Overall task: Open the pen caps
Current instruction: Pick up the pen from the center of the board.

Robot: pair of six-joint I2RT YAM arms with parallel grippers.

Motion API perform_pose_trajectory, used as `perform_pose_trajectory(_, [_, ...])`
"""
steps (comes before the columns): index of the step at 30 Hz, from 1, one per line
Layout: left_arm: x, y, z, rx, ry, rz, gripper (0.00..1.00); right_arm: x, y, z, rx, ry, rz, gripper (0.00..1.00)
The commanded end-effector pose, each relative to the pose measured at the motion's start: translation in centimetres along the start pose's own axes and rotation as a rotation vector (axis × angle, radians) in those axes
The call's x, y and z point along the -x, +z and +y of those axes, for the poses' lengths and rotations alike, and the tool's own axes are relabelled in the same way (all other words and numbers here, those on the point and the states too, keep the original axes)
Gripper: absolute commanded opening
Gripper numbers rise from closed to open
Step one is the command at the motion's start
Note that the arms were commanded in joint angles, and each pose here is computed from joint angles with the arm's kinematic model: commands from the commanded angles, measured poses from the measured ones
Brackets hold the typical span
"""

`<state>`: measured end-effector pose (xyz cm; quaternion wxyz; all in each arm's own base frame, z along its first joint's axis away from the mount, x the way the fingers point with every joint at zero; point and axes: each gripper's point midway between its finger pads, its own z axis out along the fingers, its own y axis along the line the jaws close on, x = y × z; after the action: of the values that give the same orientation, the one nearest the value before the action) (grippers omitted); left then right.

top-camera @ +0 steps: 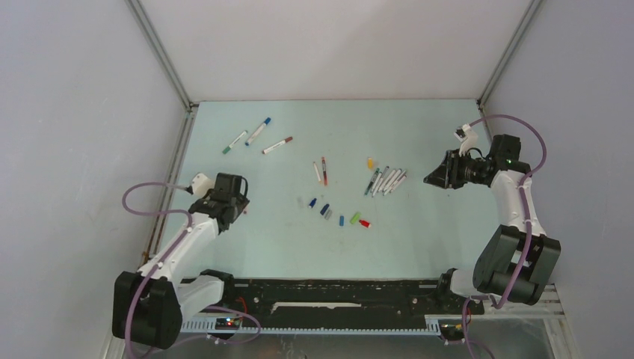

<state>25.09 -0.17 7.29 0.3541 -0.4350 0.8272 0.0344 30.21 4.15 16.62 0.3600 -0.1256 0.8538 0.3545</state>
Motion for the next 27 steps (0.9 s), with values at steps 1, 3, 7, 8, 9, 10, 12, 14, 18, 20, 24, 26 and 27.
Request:
perform_pose_trajectory(1, [1.3,0.5,-0.9,0.001,-0.073,0.016,0.67,1.9,-0.7,0.7,0.007,-0.065,-0.043,0.34])
perform_pose_trajectory(3, [1.6,1.3,-0.7,0.017,-0.086,0.034,0.61,1.9,-0.7,0.7,0.006,-0.066,-0.042,0.34])
perform_pose_trajectory(7, [2.4,1.8,-0.5,0.048,-0.073,0.033,0.58,1.8,-0.7,0.7,0.005,-0.065,-0.041,0.34])
perform_pose_trajectory(8, [2.5,1.8,-0.4,0.055,-0.073,0.030,0.58,1.9,-0.7,0.7,0.004,-0.067,-0.041,0.34])
perform_pose_trajectory(9, [2.6,1.9,-0.3,0.059,-0.075,0.027,0.58,1.9,-0.7,0.7,0.005,-0.067,-0.042,0.34])
perform_pose_trajectory(10, [2.6,1.9,-0.2,0.066,-0.076,0.026,0.58,1.8,-0.7,0.7,0.005,-0.067,-0.041,0.34])
perform_pose_trajectory(12, [2.4,2.1,0.0,0.077,-0.081,0.036,0.57,1.9,-0.7,0.6,0.003,-0.068,-0.041,0.34])
perform_pose_trajectory(14, [2.2,2.4,0.0,0.086,-0.082,0.054,0.55,1.8,-0.7,0.6,0.004,-0.066,-0.040,0.34])
perform_pose_trajectory(18, [2.0,2.8,-0.4,0.090,-0.079,0.088,0.51,1.8,-0.7,0.6,0.003,-0.066,-0.039,0.34])
perform_pose_trajectory(20, [2.1,2.9,-0.6,0.088,-0.082,0.089,0.50,1.9,-0.7,0.6,0.002,-0.067,-0.040,0.34])
perform_pose_trajectory(24, [2.5,3.1,-0.7,0.099,-0.083,0.081,0.50,1.9,-0.7,0.6,0.001,-0.068,-0.041,0.34])
perform_pose_trajectory(26, [2.4,3.2,-0.4,0.115,-0.077,0.089,0.49,1.8,-0.7,0.6,0.002,-0.068,-0.040,0.34])
perform_pose_trajectory(27, [2.4,3.3,-0.3,0.125,-0.074,0.096,0.47,1.8,-0.7,0.6,0.002,-0.068,-0.039,0.34])
